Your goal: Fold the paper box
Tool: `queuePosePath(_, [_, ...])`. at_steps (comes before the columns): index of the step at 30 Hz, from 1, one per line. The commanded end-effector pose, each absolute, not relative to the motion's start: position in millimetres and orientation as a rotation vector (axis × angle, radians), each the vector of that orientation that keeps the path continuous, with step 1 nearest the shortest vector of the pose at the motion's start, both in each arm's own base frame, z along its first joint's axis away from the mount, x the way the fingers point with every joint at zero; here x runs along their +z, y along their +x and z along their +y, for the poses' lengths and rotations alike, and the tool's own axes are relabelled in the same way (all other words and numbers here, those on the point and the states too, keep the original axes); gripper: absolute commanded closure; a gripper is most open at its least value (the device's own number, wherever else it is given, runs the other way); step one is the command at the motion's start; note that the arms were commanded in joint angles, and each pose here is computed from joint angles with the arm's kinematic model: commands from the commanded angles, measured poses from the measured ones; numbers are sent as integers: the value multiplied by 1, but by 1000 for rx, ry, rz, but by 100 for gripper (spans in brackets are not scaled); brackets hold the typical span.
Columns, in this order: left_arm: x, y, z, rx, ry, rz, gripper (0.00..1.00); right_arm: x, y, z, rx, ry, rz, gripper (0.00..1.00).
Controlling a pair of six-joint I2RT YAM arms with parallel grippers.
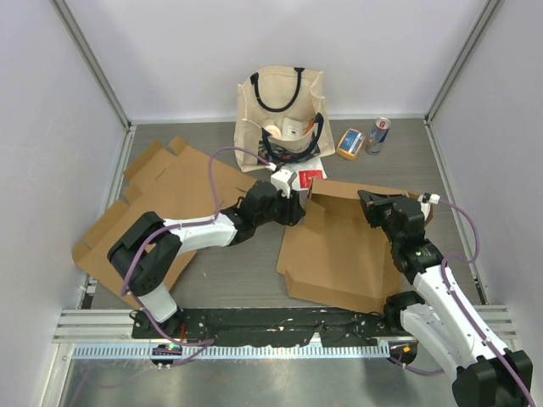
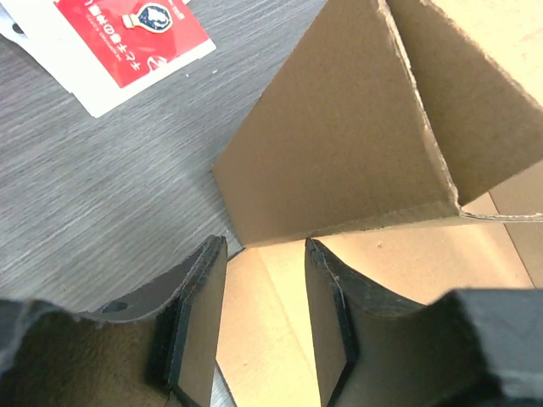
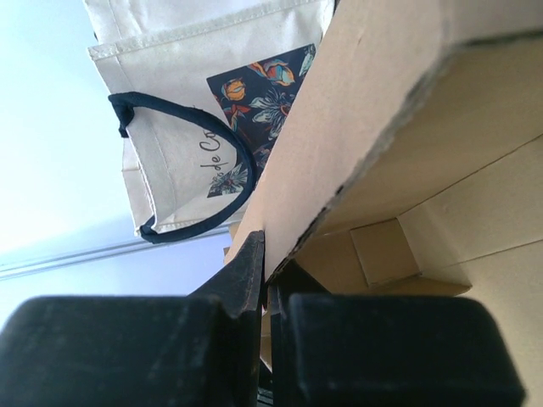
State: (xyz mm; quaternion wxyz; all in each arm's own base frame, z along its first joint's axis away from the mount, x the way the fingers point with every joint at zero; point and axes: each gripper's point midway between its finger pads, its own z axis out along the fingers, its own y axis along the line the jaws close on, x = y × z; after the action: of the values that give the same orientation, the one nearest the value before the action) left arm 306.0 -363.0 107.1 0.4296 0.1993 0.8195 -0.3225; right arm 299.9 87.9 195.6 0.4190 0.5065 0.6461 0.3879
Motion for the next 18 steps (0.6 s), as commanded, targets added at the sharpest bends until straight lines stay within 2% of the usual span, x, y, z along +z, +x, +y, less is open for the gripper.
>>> queuePosePath(1, [151, 328, -368, -797, 478, 1843, 53, 151, 284, 79, 787, 1231, 1768, 99])
queuePosePath(18, [155, 323, -384, -787, 463, 1765, 54, 137, 289, 84, 662, 968, 1811, 98])
